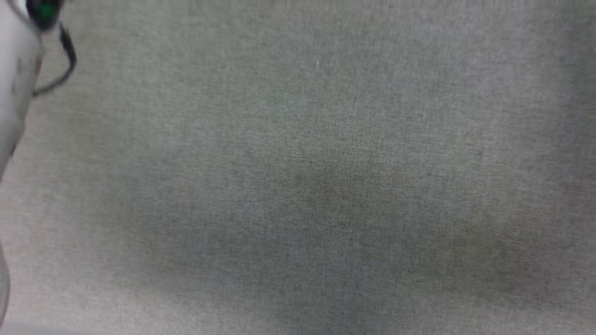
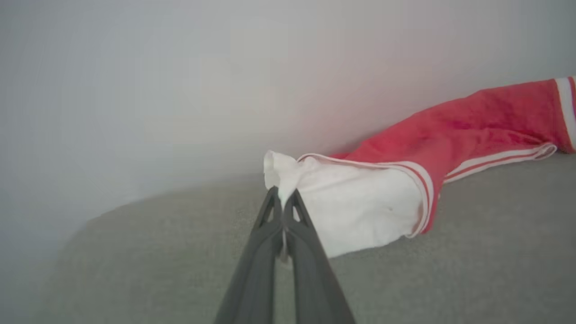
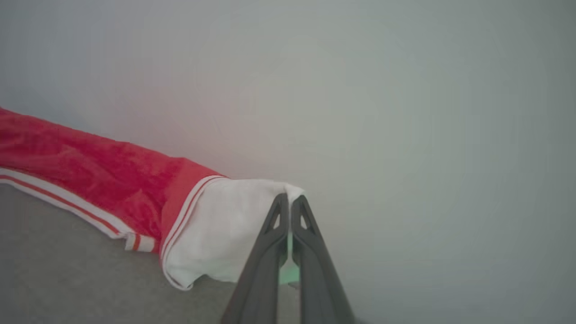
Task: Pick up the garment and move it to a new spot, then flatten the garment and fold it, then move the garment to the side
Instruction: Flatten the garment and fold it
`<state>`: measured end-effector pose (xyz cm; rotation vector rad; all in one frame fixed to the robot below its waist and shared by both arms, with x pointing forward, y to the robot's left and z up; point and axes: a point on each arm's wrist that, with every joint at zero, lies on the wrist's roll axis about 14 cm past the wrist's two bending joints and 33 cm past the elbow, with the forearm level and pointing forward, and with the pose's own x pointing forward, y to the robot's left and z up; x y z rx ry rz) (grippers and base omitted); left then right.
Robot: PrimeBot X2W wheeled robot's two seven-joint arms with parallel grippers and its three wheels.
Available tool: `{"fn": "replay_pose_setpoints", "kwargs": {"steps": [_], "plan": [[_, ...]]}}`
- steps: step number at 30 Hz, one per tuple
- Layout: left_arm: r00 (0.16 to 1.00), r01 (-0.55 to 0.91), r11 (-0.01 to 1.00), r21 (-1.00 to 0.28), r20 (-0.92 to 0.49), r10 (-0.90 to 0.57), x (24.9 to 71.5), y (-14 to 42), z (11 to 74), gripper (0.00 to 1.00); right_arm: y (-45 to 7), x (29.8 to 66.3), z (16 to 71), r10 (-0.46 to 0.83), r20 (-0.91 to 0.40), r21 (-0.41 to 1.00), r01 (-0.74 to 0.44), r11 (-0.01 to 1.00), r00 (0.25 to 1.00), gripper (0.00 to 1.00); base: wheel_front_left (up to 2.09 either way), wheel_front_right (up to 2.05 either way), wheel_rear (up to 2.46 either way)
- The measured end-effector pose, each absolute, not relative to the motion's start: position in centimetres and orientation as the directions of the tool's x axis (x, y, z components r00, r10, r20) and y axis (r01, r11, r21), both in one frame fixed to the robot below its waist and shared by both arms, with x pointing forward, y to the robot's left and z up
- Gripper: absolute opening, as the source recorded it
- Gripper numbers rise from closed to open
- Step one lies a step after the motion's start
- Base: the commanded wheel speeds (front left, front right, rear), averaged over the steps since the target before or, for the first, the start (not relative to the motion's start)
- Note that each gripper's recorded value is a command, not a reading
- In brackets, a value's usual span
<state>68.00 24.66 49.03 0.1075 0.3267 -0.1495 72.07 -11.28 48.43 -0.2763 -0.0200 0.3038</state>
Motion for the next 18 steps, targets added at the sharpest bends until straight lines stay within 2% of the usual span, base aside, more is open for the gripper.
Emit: {"fn": "replay_pose_setpoints", "kwargs": {"steps": [3,10,18], "plan": [[0.92,0.163,0.983,0.085,-0.374,-0.12,65.5,25.7,48.9,0.0,-11.8,69.9,46.9,0.289,-0.118,-0.237,-0.31,0.921,0.95,0.0,0.0,0.0,0.0],[0.913,0.169,0.983,0.073,-0.388,-0.128,60.2,27.0,51.4,0.0,-13.5,63.7,46.4,0.275,-0.275,-0.161,-0.326,0.932,0.921,0.0,0.0,0.0,0.0],[0.899,0.214,0.975,0.067,-0.403,-0.17,53.1,26.6,52.7,0.0,-15.9,54.6,46.4,0.319,-0.448,-0.08,-0.393,0.916,0.835,0.0,0.0,0.0,0.0]]}}
